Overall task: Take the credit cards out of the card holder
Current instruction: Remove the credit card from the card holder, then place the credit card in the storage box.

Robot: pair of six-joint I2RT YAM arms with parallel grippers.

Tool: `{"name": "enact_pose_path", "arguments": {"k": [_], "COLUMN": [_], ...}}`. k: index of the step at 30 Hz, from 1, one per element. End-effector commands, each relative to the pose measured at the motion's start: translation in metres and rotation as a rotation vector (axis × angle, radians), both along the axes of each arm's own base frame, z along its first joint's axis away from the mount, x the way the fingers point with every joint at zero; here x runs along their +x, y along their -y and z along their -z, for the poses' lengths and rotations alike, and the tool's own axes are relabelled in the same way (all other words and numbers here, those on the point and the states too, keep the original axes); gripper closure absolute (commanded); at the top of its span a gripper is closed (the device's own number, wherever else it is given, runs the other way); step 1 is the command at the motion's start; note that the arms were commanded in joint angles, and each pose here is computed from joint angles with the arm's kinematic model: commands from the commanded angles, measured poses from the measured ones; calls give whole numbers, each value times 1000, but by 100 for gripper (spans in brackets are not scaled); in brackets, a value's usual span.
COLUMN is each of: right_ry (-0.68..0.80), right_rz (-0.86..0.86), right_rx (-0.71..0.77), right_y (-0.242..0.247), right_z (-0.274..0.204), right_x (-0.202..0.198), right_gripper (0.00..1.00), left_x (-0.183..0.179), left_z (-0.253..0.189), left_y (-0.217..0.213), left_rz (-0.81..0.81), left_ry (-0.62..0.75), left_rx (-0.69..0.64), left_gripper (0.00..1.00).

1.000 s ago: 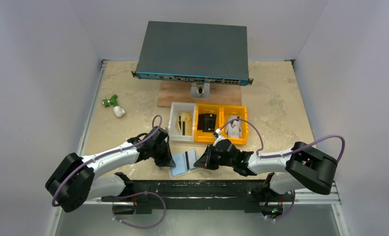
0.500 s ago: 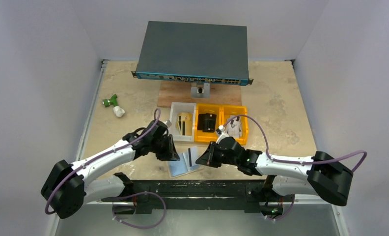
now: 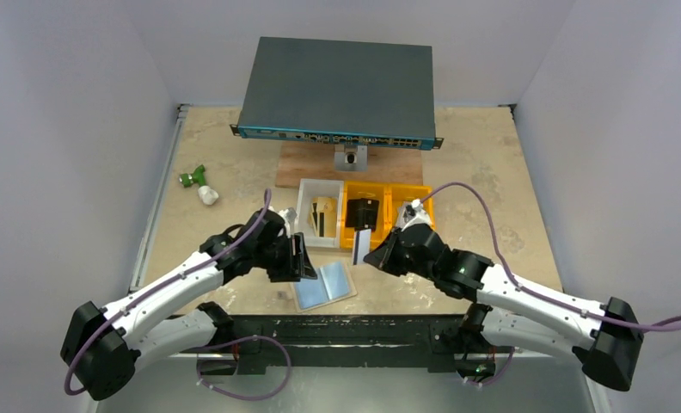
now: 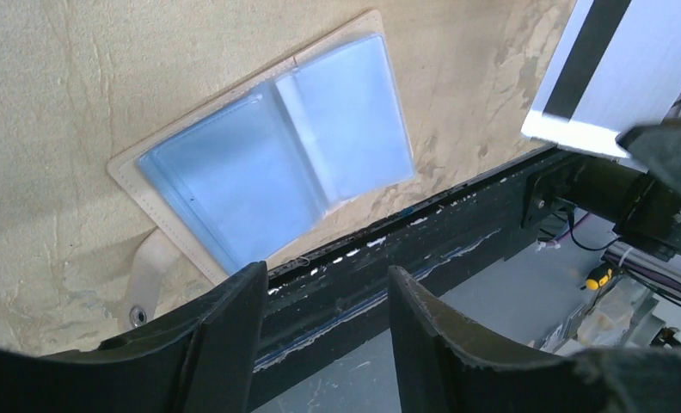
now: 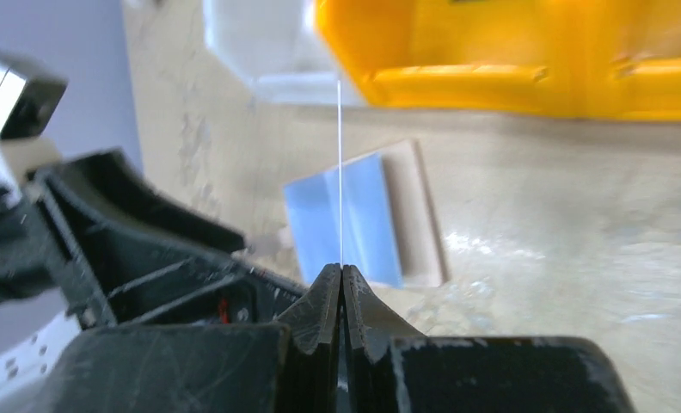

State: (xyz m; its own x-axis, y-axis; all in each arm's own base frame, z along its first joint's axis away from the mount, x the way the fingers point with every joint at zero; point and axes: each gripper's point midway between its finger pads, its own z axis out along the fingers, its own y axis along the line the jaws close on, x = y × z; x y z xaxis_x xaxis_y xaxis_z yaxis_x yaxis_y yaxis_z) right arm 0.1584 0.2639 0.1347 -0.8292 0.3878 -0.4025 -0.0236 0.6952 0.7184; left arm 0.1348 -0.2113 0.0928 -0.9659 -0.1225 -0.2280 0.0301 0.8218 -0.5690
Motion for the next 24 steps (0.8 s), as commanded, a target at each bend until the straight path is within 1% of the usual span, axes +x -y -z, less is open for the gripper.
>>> {"name": "enact_pose_path", "arguments": {"k": [1,6,12,15,19,24], "right_ry": [31,45,72,78,102,96], "right_rz": [171,296,382,377,343,312], "right_rx": [-186,-288,-356,-358,-320,-303], "right_y": [56,103,138,141,133,123], "right_z": [-1,-3,-6,-4,0,8], "right_x": [25,47,73,85,99,116], "right_gripper": [100,100,100,100,100,100], "left_x": [2,-1,-6,-7,-9,-10], "left_z": [-24,-26,-24,-24,-24,-24], "left_y": [-2,-7,-11,-12,-15,-16], "left_rz": [28,31,24,23,23,16], "left_ry": [65,75,71,71,72,71], "left_rx": [-17,-8,-8,-7,-1,-2], "left_gripper": [46,45,45,45,45,45]}}
